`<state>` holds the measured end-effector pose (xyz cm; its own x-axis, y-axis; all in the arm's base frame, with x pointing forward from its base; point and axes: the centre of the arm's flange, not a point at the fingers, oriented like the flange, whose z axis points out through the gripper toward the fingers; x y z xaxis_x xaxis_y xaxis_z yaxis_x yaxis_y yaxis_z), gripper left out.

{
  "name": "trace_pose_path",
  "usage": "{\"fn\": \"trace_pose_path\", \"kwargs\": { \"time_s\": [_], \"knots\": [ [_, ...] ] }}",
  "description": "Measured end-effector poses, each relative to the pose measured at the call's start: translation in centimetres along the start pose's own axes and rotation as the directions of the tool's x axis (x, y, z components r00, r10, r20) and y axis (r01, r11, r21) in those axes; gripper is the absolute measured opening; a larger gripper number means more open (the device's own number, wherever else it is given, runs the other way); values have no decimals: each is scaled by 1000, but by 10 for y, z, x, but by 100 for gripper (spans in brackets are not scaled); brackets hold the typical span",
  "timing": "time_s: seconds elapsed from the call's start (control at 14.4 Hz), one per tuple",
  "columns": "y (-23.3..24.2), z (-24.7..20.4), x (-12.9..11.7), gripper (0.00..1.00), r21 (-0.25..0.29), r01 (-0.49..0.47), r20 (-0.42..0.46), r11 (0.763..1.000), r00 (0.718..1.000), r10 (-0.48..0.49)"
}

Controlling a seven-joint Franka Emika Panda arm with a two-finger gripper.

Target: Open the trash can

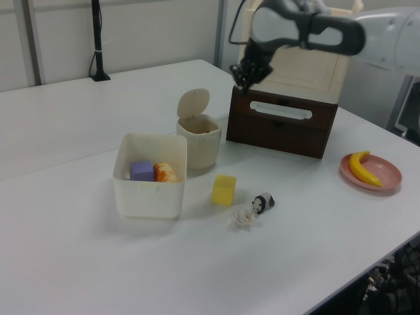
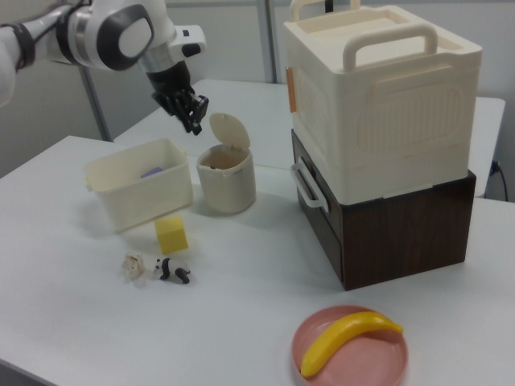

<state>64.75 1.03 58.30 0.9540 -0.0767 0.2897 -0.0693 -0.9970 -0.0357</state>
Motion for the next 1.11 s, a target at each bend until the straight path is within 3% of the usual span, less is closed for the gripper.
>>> {"fn": "trace_pose_path", "kwargs": {
  "time_s": [0.21, 0.28, 0.35, 0.42, 0.48, 1.11],
  "knots": [
    [9, -11, -21, 50, 5, 33, 117, 999, 993, -34],
    [11, -14, -27, 66, 9, 48, 148, 999, 988, -48],
    [12, -15, -29, 74, 11, 59, 158, 998, 986, -60],
    [15, -18, -32, 90, 15, 74, 176, 997, 981, -75],
    [18, -19, -34, 99, 17, 79, 187, 997, 979, -81],
    [27, -20, -42, 100, 18, 95, 245, 995, 965, -97]
  ]
}}
